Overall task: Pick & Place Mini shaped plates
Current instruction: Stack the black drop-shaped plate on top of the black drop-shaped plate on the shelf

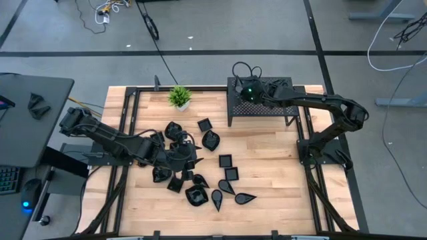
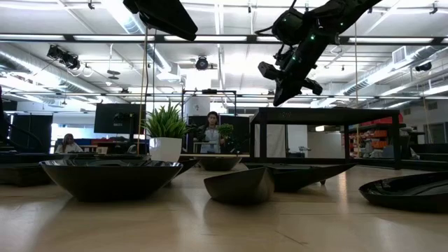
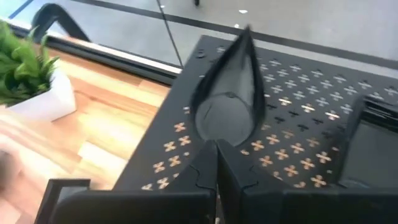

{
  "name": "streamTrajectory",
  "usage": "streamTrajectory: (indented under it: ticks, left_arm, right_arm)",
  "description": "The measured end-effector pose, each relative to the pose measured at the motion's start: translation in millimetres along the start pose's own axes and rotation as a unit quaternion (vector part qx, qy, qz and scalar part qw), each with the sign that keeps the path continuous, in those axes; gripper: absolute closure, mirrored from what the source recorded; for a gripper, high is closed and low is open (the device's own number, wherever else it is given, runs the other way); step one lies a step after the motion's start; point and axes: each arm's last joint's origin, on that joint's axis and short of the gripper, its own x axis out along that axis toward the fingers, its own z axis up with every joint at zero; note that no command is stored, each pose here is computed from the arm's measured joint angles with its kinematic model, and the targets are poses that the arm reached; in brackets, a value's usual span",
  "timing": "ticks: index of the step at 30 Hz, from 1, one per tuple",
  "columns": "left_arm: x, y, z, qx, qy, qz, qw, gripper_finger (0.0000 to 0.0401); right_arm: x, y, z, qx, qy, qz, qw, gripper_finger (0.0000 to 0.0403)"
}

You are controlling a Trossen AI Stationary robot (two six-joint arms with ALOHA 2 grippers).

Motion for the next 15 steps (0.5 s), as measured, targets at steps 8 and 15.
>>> streamTrajectory:
  ticks: [8,15]
  left_arm:
    - [0.0,0.0,0.0,-0.001,0.000,0.000,1.000,0.0209]
    - [0.0,0.0,0.0,-0.001,0.000,0.000,1.000,0.0209]
  right_arm:
    - [11.1,0.3,-1.2,-0.007,0.000,-0.004,1.000,0.0397]
    - [13.4,1.0,-2.6,-0.009,0.005,-0.002,1.000,0.0397]
